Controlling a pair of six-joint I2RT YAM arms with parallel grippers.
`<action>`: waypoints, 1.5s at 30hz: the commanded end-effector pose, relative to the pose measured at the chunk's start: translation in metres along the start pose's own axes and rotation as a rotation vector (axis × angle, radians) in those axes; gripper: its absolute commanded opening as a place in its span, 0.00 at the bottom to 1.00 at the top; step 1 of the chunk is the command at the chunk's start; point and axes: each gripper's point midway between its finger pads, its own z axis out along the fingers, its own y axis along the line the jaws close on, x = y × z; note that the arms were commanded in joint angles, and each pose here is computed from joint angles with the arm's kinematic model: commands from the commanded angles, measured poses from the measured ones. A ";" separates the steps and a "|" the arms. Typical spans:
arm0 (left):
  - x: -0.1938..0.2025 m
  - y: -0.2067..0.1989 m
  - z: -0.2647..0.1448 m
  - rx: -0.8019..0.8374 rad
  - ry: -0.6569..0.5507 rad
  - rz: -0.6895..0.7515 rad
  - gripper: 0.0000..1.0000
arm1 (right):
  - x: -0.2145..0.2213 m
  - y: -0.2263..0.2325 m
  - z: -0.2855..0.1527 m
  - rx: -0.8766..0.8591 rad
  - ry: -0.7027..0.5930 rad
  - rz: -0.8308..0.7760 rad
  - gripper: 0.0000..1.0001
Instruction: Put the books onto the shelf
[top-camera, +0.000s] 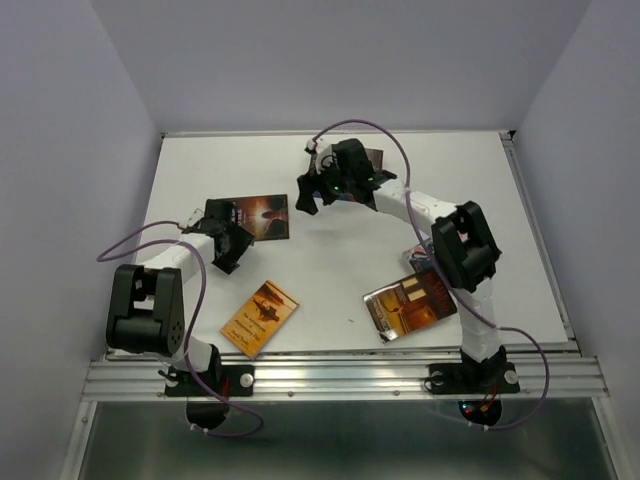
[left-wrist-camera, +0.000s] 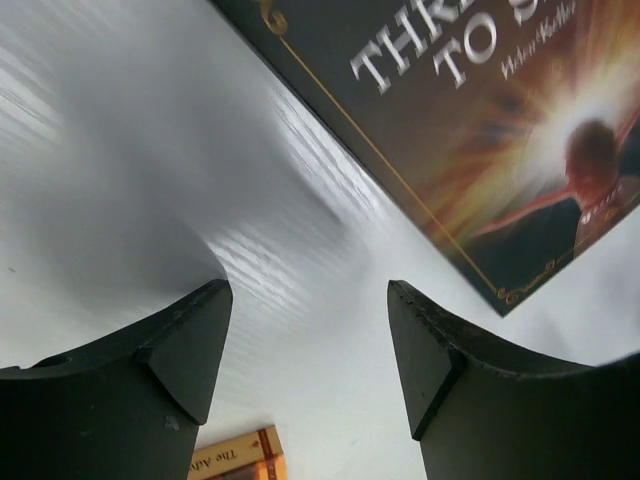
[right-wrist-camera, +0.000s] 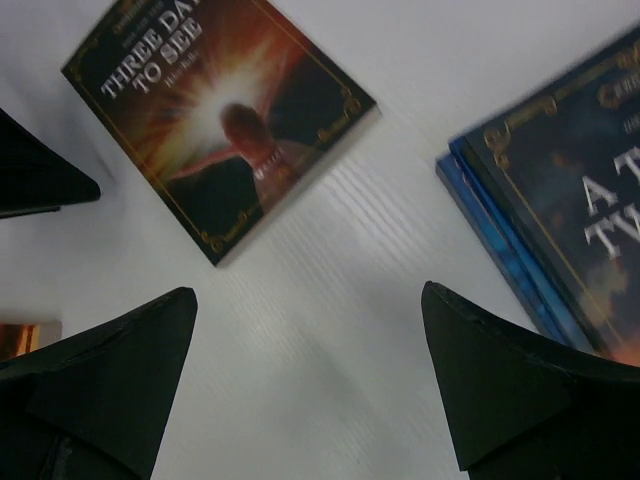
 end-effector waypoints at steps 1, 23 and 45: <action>-0.021 0.019 0.003 -0.005 -0.040 -0.096 0.75 | -0.033 0.028 0.038 -0.107 -0.059 -0.141 1.00; -0.065 -0.019 0.041 0.046 -0.073 -0.095 0.76 | 0.010 0.018 0.155 -0.117 -0.012 -0.056 0.82; -0.020 -0.107 -0.010 0.776 0.087 -0.005 0.90 | 0.072 0.065 0.117 -0.191 0.245 0.182 0.53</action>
